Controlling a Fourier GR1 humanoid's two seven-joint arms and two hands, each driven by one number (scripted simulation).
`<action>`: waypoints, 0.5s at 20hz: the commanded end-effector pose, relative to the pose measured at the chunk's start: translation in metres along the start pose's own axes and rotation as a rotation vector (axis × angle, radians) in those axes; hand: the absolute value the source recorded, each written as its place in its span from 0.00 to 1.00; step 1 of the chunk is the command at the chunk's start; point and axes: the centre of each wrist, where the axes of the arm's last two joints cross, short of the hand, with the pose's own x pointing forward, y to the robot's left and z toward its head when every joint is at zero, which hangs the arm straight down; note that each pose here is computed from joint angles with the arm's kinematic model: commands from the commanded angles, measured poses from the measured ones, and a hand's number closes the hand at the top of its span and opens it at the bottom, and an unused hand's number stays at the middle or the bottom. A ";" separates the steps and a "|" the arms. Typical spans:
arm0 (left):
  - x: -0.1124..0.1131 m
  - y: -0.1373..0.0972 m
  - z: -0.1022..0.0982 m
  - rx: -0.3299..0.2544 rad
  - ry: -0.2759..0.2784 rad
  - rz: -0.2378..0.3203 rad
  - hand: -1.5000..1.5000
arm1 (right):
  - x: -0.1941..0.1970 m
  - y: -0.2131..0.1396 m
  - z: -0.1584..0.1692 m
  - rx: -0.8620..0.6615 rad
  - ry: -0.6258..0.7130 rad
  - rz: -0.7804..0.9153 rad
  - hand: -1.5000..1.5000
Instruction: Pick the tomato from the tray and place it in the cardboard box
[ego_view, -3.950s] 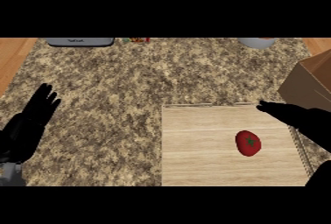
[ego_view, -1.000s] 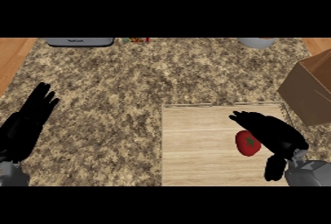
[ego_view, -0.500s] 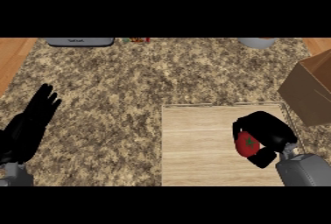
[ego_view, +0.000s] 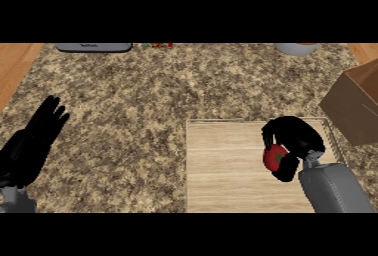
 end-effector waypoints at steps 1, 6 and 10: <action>0.010 -0.001 -0.006 0.000 -0.008 -0.006 0.50 | 0.003 -0.001 -0.025 -0.044 0.266 -0.146 1.00; -0.015 -0.013 0.011 -0.007 -0.004 0.017 0.50 | 0.034 -0.013 -0.058 -0.172 0.351 -0.127 1.00; 0.010 -0.003 0.017 0.009 -0.005 -0.003 0.50 | 0.024 -0.048 -0.045 -0.281 0.335 -0.094 1.00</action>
